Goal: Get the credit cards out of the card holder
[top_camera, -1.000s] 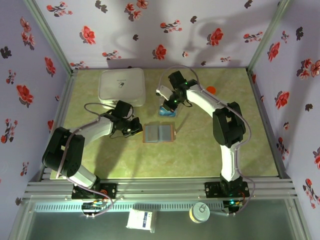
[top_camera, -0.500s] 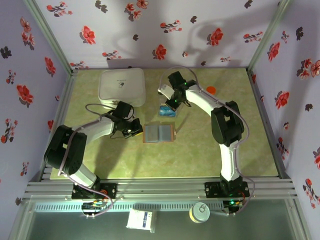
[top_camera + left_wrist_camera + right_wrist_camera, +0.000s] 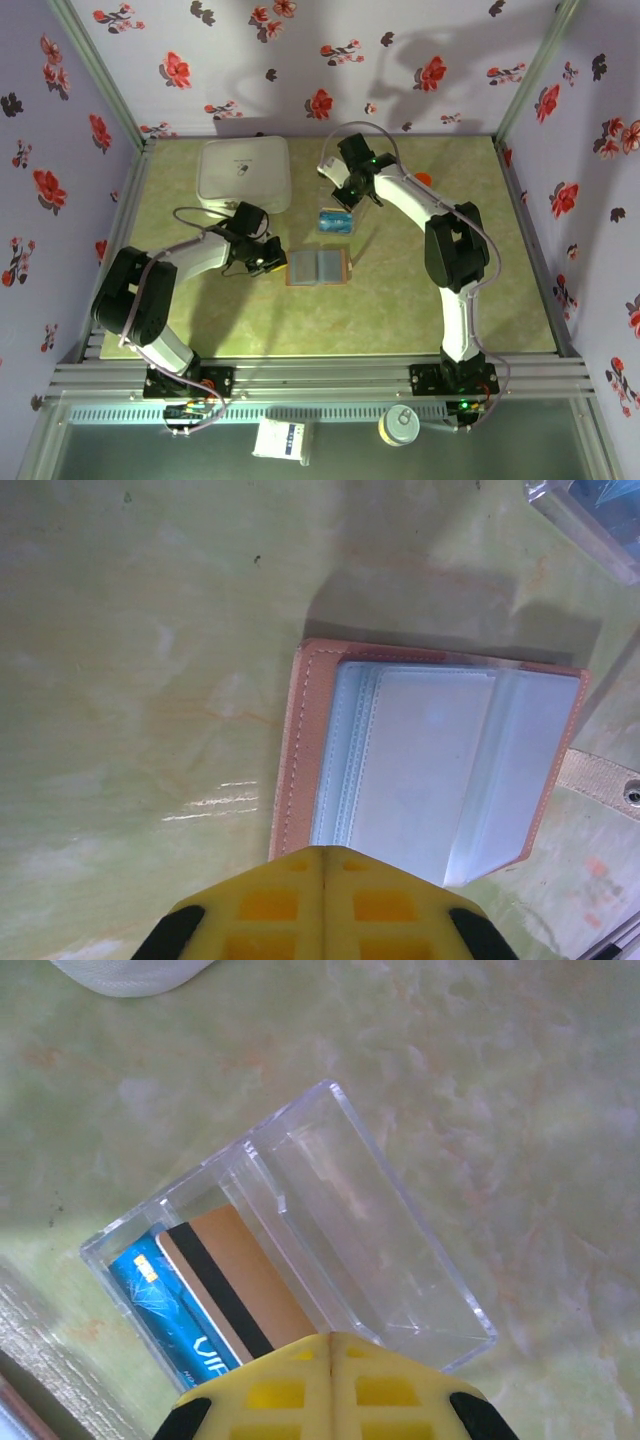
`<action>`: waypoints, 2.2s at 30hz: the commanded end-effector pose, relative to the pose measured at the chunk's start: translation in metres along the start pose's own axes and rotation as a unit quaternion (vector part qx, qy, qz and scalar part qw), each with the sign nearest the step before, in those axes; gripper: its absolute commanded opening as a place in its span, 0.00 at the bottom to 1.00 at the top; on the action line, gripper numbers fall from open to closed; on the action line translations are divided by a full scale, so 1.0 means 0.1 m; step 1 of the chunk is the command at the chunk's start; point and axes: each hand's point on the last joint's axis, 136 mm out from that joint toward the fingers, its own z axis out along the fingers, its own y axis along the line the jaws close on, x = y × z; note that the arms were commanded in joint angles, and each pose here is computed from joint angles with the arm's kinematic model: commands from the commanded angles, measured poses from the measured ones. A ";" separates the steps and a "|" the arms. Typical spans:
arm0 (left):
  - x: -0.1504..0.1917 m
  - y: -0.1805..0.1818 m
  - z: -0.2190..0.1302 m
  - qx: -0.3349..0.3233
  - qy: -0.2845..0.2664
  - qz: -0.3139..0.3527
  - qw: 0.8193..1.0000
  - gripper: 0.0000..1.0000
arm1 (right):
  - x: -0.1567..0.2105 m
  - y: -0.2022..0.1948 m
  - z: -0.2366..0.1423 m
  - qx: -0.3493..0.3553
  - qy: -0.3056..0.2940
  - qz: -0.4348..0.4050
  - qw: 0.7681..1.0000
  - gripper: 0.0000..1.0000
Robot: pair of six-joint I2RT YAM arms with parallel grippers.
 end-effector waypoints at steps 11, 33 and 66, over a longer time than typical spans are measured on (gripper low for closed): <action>-0.03 -0.02 0.02 0.005 0.006 -0.002 1.000 0.04 | 0.37 0.48 0.13 -0.105 0.032 0.023 0.994 0.00; -0.03 0.00 0.04 0.001 0.007 -0.003 1.000 0.04 | 0.15 -0.07 0.16 0.024 0.014 0.034 0.999 0.02; -0.01 0.04 0.07 -0.005 0.014 -0.006 1.000 0.04 | 0.08 -0.19 0.27 0.024 0.021 0.036 0.999 0.03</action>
